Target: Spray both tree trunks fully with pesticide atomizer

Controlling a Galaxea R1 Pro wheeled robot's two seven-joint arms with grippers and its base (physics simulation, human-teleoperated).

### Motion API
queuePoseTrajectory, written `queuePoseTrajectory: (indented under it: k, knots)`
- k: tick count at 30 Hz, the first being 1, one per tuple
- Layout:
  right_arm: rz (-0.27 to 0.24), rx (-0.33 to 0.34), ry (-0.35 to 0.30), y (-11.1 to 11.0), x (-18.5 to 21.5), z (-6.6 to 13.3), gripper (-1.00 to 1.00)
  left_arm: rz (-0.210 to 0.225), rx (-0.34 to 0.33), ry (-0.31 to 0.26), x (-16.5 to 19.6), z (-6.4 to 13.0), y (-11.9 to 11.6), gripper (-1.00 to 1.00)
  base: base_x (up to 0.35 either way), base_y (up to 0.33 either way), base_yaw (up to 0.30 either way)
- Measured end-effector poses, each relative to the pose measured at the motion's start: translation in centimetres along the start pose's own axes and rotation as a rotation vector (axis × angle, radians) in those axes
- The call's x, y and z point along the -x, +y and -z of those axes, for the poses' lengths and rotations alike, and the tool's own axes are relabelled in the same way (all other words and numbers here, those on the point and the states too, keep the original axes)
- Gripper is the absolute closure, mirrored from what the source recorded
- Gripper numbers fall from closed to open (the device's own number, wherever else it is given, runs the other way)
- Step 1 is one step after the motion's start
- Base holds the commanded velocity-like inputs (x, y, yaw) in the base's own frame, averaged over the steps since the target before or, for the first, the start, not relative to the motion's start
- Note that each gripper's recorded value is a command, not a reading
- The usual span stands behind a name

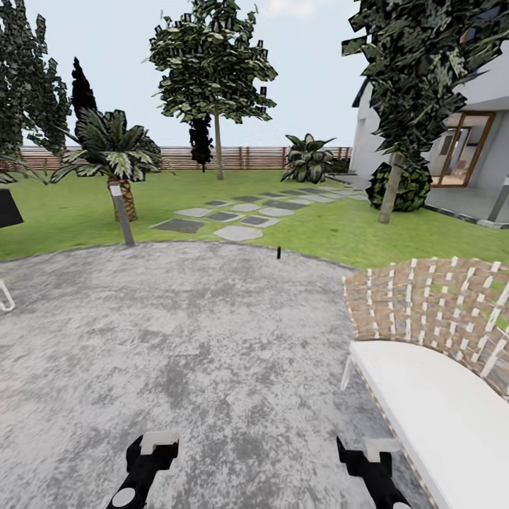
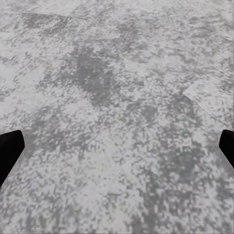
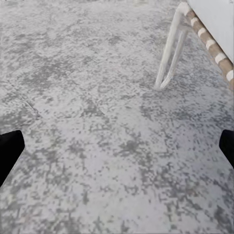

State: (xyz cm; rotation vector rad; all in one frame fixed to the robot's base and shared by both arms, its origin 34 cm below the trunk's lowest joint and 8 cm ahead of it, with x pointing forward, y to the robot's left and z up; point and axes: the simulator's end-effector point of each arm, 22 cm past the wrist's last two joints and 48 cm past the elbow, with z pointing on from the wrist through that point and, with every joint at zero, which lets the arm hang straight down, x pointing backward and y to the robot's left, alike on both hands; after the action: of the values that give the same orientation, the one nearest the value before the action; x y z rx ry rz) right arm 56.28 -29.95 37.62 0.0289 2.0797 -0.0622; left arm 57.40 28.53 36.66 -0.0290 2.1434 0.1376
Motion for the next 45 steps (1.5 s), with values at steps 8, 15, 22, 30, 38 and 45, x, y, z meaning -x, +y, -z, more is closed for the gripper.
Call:
queuePoseTrajectory:
  k: [8,15,22,30,38,45]
  knots:
    - [0.000,0.001,0.000,0.00,0.00,0.00,-1.00,0.001,-0.001,0.000,0.00,0.00,-0.06,-1.00,0.340,0.054,0.008]
    - [0.000,0.002,0.000,0.05,0.00,0.00,-1.00,0.001,-0.001,-0.001,0.05,0.00,-0.11,-1.00,0.340,0.105,0.000]
    - [0.000,0.003,0.000,0.04,0.00,0.00,-1.00,0.000,0.000,-0.002,0.07,-0.01,0.02,-1.00,0.339,0.113,0.000]
    - [0.000,0.003,0.000,0.06,0.00,0.00,-1.00,-0.001,0.001,-0.002,0.07,-0.02,0.11,-1.00,0.339,0.026,0.000]
    - [0.000,0.003,0.000,0.08,0.00,0.00,-1.00,-0.001,0.001,-0.002,0.07,-0.02,0.11,-1.00,0.339,0.001,0.000]
    - [0.000,0.003,0.000,0.06,0.00,0.00,-1.00,-0.001,0.003,-0.001,0.06,-0.03,0.23,-1.00,0.339,0.000,0.000]
